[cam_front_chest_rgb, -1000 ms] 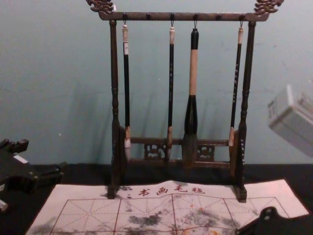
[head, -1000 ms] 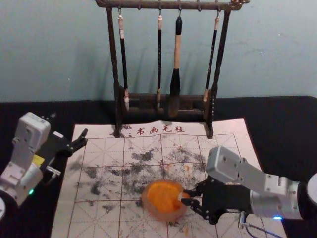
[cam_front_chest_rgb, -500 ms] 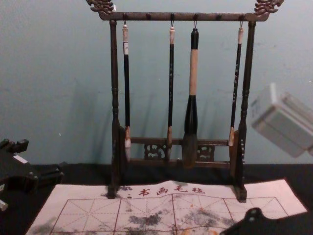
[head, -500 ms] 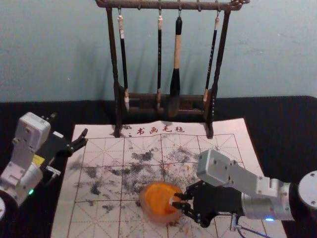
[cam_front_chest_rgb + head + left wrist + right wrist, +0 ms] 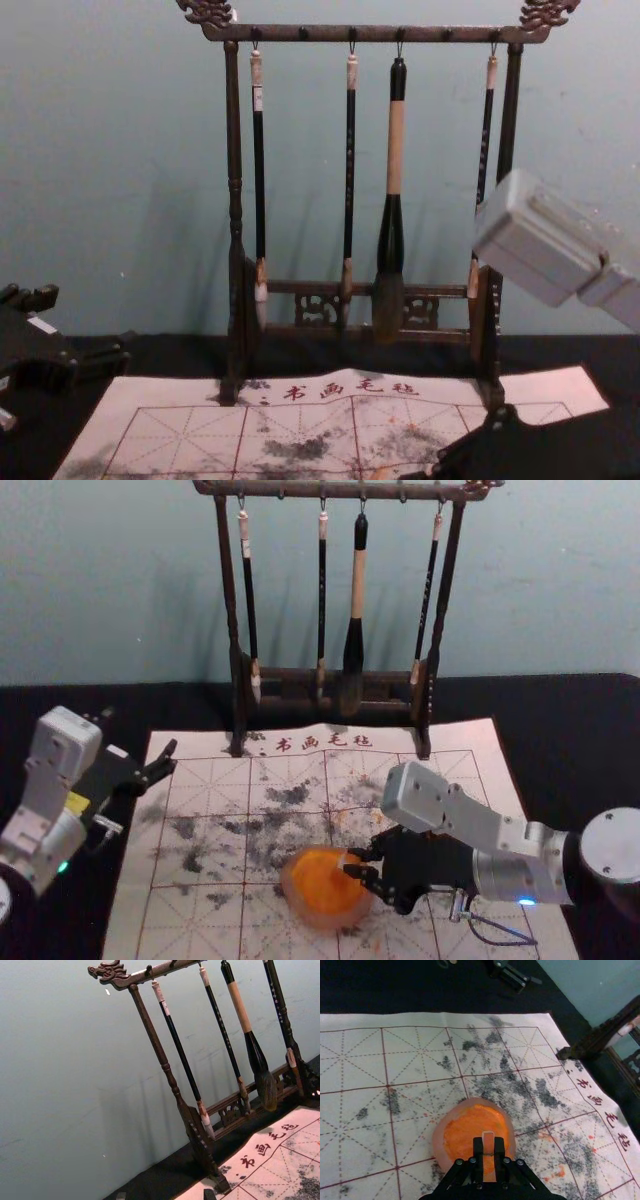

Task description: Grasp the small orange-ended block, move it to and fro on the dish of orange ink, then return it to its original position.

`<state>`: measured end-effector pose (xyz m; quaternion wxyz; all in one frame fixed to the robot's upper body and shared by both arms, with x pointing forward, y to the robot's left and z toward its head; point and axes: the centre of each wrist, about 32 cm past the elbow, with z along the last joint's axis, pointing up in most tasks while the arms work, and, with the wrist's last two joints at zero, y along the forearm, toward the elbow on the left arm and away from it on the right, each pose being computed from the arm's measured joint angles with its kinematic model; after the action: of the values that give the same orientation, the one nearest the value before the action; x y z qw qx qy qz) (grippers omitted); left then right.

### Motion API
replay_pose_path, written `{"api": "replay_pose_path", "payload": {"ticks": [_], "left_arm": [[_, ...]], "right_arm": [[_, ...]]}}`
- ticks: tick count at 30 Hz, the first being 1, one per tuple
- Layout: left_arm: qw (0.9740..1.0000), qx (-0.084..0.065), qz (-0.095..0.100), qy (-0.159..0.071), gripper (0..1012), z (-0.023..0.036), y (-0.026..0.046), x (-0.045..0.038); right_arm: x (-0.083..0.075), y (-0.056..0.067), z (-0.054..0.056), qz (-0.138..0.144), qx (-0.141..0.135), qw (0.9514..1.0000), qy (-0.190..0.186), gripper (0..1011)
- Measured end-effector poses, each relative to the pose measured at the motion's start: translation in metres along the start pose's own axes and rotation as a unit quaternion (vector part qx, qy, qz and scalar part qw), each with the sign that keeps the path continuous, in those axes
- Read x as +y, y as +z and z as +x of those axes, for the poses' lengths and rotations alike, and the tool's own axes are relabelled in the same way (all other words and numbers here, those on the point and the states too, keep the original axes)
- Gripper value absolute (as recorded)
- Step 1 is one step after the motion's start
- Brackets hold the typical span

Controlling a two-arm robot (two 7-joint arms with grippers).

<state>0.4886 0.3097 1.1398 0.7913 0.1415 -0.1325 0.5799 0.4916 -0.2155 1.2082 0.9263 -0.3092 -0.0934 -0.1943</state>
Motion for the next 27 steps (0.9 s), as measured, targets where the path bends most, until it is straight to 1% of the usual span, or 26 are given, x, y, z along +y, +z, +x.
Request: {"api": "replay_pose_path", "payload": {"ticks": [7, 11, 20, 27], "left_arm": [[1.0000, 0.000, 0.000, 0.000, 1002, 0.0000, 0.0000, 0.0000], [1.0000, 0.000, 0.000, 0.000, 1001, 0.0000, 0.0000, 0.0000], [1.0000, 0.000, 0.000, 0.000, 1001, 0.0000, 0.0000, 0.0000], [1.0000, 0.000, 0.000, 0.000, 1001, 0.0000, 0.0000, 0.0000]], "right_arm": [[-0.003, -0.001, 0.005, -0.008, 0.002, 0.9999, -0.010, 85], [-0.007, -0.001, 0.005, -0.011, 0.002, 0.9999, -0.012, 85], [-0.018, 0.000, 0.000, -0.013, -0.004, 0.9999, 0.001, 85], [-0.018, 0.002, -0.005, -0.008, -0.005, 0.9998, 0.016, 85]]}}
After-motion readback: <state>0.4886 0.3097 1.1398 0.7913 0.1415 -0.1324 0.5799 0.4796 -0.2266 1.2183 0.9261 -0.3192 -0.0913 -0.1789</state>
